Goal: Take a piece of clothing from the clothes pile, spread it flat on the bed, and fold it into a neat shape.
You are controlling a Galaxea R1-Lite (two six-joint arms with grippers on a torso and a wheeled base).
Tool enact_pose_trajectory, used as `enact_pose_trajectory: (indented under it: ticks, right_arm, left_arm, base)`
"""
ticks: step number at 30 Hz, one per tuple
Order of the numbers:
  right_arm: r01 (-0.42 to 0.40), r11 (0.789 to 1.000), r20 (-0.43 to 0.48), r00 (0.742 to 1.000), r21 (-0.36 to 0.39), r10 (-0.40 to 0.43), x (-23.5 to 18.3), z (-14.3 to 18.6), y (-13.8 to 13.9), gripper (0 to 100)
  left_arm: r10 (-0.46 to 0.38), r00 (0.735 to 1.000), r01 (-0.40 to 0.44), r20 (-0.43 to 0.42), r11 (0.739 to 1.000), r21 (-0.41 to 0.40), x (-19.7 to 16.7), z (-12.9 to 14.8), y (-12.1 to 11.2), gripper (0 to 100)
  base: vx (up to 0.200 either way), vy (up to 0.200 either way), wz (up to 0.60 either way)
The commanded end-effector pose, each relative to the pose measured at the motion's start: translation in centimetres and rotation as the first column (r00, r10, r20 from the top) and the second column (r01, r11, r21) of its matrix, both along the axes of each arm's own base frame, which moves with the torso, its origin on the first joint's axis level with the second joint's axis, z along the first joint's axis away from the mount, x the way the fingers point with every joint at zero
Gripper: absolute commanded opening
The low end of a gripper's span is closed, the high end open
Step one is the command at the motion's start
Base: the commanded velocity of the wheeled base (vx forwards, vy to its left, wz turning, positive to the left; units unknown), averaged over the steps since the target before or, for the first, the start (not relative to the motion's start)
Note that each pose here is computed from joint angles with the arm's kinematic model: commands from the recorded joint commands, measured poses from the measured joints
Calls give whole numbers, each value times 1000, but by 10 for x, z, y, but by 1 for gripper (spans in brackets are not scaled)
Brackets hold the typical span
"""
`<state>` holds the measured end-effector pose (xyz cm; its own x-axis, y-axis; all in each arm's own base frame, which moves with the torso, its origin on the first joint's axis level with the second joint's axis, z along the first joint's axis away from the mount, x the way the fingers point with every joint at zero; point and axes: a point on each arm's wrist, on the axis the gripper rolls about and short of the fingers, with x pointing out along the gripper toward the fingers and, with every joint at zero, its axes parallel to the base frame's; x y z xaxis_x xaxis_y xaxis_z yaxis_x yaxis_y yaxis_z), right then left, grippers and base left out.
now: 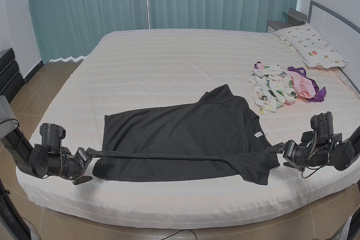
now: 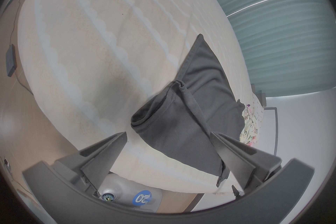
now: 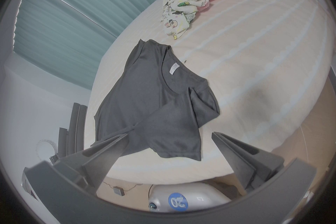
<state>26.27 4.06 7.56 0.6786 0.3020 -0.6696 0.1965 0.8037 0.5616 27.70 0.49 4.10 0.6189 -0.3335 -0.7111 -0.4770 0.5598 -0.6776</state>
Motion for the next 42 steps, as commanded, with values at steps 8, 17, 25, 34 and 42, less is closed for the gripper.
enact_pose_trajectory:
  ticks: [8,17,25,34,42]
  right_arm:
    - [85,989,46,995,118,-91,19,-17,4,100]
    - [85,987,92,991,139,-98,5,-26,2,100]
    - [85,987,62,994,136,-94,4,-34,2,100]
    - [50,987,-1,999,156,-50,4,-50,2,100]
    - [32,990,13,999,140,-34,-4,-53,1,100]
  left_arm:
    - [-15,997,16,73,1000,-10,-12,-3,-1,100]
    - [-11,994,11,108,1000,-3,-11,2,-1,100]
    - [-8,994,8,110,1000,-1,-11,3,-1,100]
    - [-7,993,7,114,1000,-2,-9,3,-1,100]
    - [-7,994,7,111,1000,-2,-10,3,-1,100]
  base:
    - [0,0,0]
    - [178,0,0]
    - [175,0,0]
    - [0,0,0]
    - [0,0,0]
